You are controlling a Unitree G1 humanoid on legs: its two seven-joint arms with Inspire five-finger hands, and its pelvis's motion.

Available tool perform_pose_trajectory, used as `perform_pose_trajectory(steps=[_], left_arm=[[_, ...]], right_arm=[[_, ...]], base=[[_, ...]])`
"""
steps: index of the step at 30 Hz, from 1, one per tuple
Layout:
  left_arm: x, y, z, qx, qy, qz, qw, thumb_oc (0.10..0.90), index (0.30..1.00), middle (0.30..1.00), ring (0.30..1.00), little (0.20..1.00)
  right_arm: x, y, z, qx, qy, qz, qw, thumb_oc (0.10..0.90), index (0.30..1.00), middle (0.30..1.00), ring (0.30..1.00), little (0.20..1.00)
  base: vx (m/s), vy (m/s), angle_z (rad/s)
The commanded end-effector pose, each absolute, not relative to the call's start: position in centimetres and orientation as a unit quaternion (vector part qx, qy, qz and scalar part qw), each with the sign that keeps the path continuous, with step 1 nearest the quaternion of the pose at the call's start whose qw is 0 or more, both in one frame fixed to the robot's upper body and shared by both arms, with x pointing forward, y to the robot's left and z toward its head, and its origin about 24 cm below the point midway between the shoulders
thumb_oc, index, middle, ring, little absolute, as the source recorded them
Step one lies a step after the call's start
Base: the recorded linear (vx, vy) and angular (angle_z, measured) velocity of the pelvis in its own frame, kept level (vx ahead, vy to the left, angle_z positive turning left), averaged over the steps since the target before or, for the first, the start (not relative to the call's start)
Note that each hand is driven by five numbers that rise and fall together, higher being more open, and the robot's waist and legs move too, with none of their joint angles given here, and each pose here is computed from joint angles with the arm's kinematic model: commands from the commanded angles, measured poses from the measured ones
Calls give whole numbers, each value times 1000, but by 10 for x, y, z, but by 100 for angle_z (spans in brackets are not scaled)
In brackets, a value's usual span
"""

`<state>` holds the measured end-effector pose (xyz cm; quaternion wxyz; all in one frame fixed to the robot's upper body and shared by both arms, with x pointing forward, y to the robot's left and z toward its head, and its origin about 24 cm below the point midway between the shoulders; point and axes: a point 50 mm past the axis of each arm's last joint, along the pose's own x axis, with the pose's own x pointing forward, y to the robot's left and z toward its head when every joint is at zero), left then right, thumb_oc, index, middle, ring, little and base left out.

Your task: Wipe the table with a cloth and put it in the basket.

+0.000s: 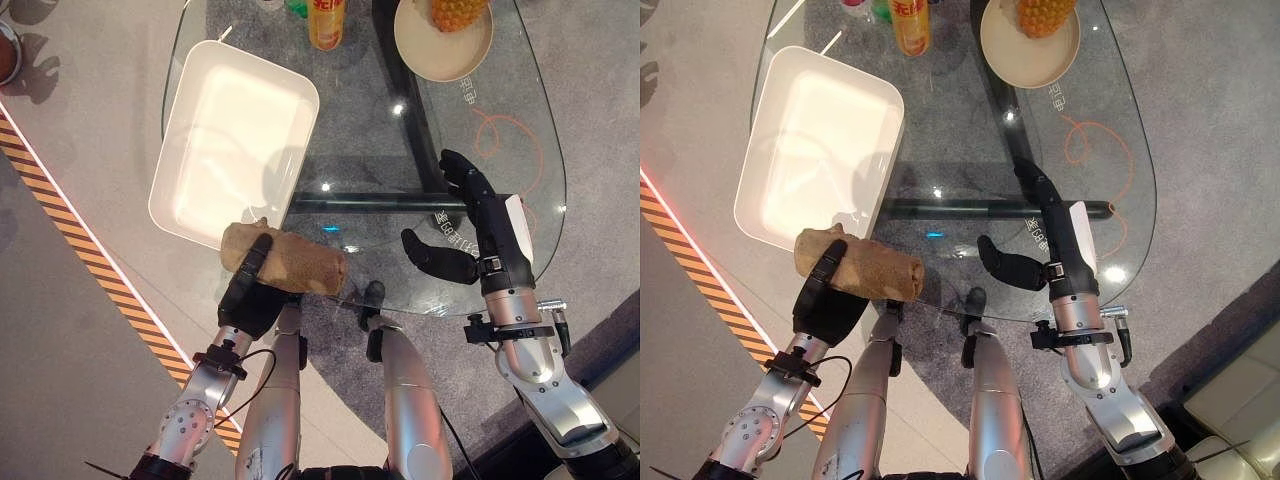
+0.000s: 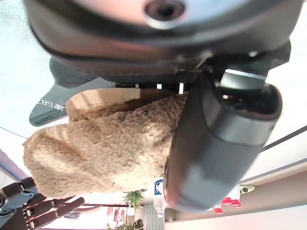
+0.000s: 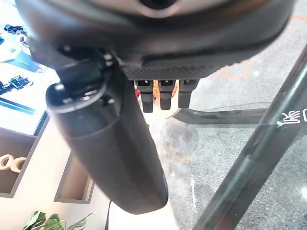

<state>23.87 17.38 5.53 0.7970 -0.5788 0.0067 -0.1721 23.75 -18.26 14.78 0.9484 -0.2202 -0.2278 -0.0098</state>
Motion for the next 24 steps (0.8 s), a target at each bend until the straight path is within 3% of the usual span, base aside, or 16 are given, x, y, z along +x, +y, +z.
perform_pose_trajectory(steps=[1, 11, 24], left_arm=[[227, 162, 98, -572, -88, -283, 765, 100, 300, 300, 300, 200], [232, 175, 118, -501, -173, -273, 803, 100, 300, 300, 300, 200], [244, 210, 156, -349, -285, -183, 874, 100, 300, 300, 300, 200]], right_arm=[[229, -177, 176, -213, -305, 10, 928, 800, 900, 900, 900, 900], [232, -171, 170, -205, -281, 46, 936, 800, 900, 900, 900, 900], [241, -160, 156, -220, -226, 110, 943, 800, 900, 900, 900, 900]], base=[[0, 0, 0], [2, 20, 0], [-1, 65, -3]])
